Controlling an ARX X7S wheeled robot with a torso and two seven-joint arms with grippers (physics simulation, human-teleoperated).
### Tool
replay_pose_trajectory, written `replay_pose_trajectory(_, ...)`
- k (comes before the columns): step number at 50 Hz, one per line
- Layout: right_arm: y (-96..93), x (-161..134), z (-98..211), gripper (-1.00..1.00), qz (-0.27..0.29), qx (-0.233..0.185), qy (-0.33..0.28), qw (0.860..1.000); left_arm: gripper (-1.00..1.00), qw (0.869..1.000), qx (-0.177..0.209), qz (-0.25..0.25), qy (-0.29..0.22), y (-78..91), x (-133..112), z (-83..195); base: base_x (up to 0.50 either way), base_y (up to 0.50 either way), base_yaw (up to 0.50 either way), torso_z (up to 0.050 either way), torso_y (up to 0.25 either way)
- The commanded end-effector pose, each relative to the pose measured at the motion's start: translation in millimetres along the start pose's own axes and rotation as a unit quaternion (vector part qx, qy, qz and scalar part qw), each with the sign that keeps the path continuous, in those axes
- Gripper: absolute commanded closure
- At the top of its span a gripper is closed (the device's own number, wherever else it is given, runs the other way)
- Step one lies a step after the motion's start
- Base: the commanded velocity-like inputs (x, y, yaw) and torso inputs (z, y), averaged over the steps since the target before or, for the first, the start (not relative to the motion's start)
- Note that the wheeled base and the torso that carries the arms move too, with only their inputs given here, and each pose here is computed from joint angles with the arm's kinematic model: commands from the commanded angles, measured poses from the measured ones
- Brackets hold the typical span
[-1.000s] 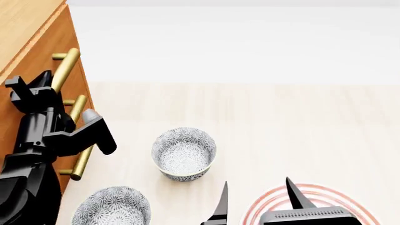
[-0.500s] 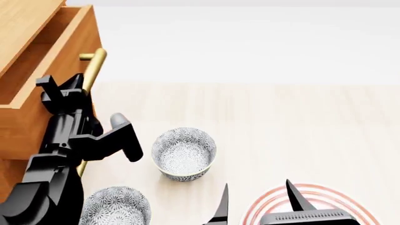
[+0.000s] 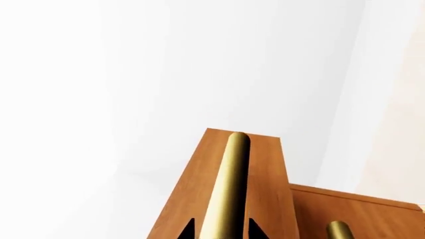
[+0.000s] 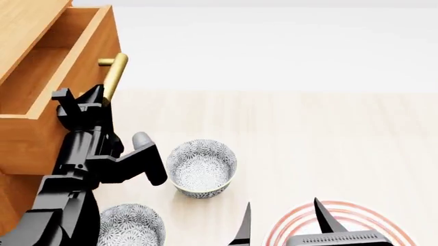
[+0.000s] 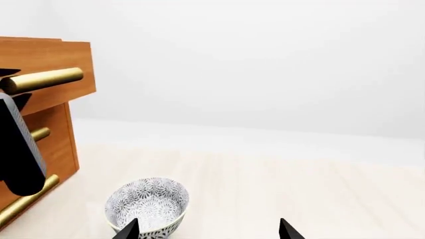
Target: Open the top drawer of the cabinet.
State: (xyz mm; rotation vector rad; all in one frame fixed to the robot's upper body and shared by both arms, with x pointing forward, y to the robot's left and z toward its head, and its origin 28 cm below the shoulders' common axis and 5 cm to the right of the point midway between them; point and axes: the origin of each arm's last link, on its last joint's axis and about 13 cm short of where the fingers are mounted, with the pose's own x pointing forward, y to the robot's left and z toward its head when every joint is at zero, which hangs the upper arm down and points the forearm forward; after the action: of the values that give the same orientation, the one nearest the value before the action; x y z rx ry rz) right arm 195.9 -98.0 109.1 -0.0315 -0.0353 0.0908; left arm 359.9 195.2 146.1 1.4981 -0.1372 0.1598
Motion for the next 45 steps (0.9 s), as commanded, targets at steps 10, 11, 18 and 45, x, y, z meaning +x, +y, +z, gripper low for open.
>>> replay_pose_trajectory(10,-1.7,0,-3,-1.00,-0.002,0.002,0.003,1.000,-1.00,0.998,0.025,0.061,-0.015,2.0,2,16,0.00,0.00,0.00,0.000,0.002)
replay_pose_trajectory(11,-1.7,1,-3,-1.00,-0.002,0.002,0.002,1.000,-1.00,0.998,0.025,0.059,-0.015,1.2,2,16,0.00,0.00,0.00,0.000,0.000)
replay_pose_trajectory(18,-2.9,1,-3,-1.00,-0.003,0.003,0.003,1.000,-1.00,0.998,0.027,0.053,-0.011,0.6,4,18,0.00,0.00,0.00,0.000,0.000)
replay_pose_trajectory(45,-2.6,-1,-4,-1.00,-0.007,0.005,0.005,1.000,-1.00,0.997,0.012,0.057,-0.059,15.3,-11,60,0.00,0.00,0.00,0.000,0.000)
